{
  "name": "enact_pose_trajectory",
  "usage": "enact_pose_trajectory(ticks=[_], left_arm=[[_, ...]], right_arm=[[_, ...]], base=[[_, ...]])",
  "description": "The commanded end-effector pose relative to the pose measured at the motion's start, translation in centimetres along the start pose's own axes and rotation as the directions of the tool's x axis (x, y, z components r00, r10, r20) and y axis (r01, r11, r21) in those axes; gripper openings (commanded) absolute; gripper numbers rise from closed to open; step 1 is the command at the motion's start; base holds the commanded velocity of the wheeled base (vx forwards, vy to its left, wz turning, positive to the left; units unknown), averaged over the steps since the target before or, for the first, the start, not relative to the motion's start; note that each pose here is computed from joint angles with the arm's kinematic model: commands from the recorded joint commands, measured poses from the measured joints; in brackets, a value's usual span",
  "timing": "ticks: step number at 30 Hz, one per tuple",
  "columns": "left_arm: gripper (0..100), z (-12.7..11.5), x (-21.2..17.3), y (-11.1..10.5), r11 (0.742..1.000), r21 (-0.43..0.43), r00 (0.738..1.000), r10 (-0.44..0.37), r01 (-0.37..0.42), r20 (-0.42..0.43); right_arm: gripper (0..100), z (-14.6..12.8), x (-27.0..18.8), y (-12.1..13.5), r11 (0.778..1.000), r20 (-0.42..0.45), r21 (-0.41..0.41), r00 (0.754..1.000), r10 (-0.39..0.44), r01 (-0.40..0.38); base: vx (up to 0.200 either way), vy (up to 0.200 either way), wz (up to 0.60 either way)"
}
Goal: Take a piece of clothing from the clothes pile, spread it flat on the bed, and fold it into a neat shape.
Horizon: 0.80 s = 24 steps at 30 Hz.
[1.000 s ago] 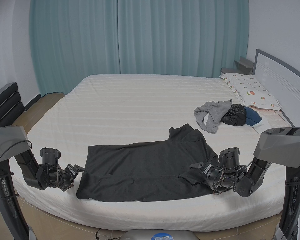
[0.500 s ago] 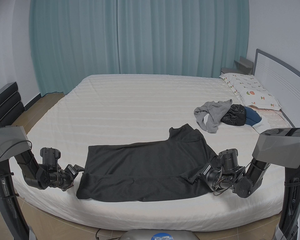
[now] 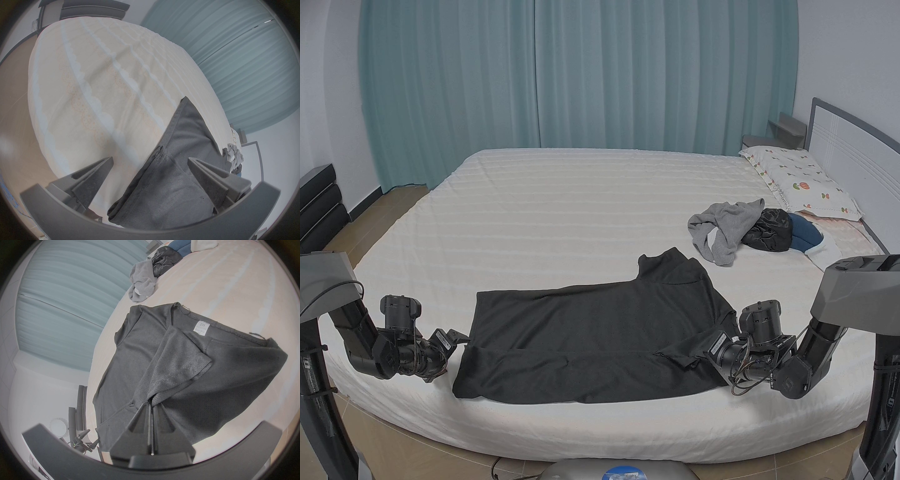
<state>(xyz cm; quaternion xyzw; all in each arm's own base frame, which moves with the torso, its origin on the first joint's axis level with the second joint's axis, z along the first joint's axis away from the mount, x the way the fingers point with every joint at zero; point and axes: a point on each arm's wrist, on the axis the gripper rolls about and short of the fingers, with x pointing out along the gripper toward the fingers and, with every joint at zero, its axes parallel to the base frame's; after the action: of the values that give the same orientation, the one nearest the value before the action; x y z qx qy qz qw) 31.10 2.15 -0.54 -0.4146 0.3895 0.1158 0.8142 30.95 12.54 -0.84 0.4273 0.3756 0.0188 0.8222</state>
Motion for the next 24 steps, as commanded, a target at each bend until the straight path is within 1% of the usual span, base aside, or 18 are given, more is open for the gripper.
enact_pose_trajectory(ticks=[1, 7, 9, 15, 17, 19, 20, 22, 24], left_arm=[[100, 0.0, 0.0, 0.0, 1.0, -0.001, 1.0, 0.002, -0.002, -0.001], [100, 0.0, 0.0, 0.0, 1.0, -0.001, 1.0, 0.002, -0.002, -0.001], [100, 0.0, 0.0, 0.0, 1.0, 0.0, 1.0, 0.001, -0.001, 0.0], [100, 0.1, 0.0, 0.0, 1.0, -0.003, 1.0, 0.0, 0.0, 0.004], [100, 0.1, -0.4, -0.3, 1.0, -0.002, 1.0, -0.001, 0.001, 0.023], [100, 0.1, -1.4, -0.8, 1.0, 0.006, 0.999, -0.016, 0.016, 0.045], [100, -0.4, -3.1, -1.6, 0.998, 0.025, 0.997, -0.053, 0.052, 0.059], [100, -1.6, -4.4, -2.8, 0.994, 0.06, 0.994, -0.097, 0.095, 0.04], [100, -3.0, -5.4, -4.3, 0.987, 0.076, 0.99, -0.141, 0.14, 0.019]], right_arm=[[100, 0.0, -0.7, 0.1, 1.0, -0.001, -0.003, 1.0, 0.002, -0.002], [100, -0.3, -1.4, 0.0, 1.0, -0.007, -0.008, 1.0, -0.001, 0.001], [100, 0.1, -1.7, 0.0, 1.0, 0.006, -0.003, 1.0, 0.002, -0.002], [100, 3.1, -3.4, -0.7, 1.0, 0.092, -0.009, 0.996, -0.001, 0.001], [100, 4.0, -4.1, -1.2, 1.0, 0.113, -0.015, 0.994, -0.007, 0.009], [100, 4.6, -4.5, -1.7, 1.0, 0.125, -0.022, 0.992, -0.012, 0.015], [100, 5.4, -4.6, -2.2, 1.0, 0.128, -0.018, 0.992, -0.01, 0.012], [100, 6.1, -4.4, -2.6, 1.0, 0.118, -0.006, 0.993, 0.0, 0.001], [100, 6.3, -3.9, -3.1, 1.0, 0.079, 0.0, 0.997, 0.015, -0.015]], base=[[0.0, 0.0, 0.0], [0.0, 0.0, 0.0], [0.0, 0.0, 0.0], [0.0, 0.0, 0.0], [0.0, 0.0, 0.0], [0.0, 0.0, 0.0], [0.0, 0.0, 0.0], [0.0, 0.0, 0.0], [0.0, 0.0, 0.0]])
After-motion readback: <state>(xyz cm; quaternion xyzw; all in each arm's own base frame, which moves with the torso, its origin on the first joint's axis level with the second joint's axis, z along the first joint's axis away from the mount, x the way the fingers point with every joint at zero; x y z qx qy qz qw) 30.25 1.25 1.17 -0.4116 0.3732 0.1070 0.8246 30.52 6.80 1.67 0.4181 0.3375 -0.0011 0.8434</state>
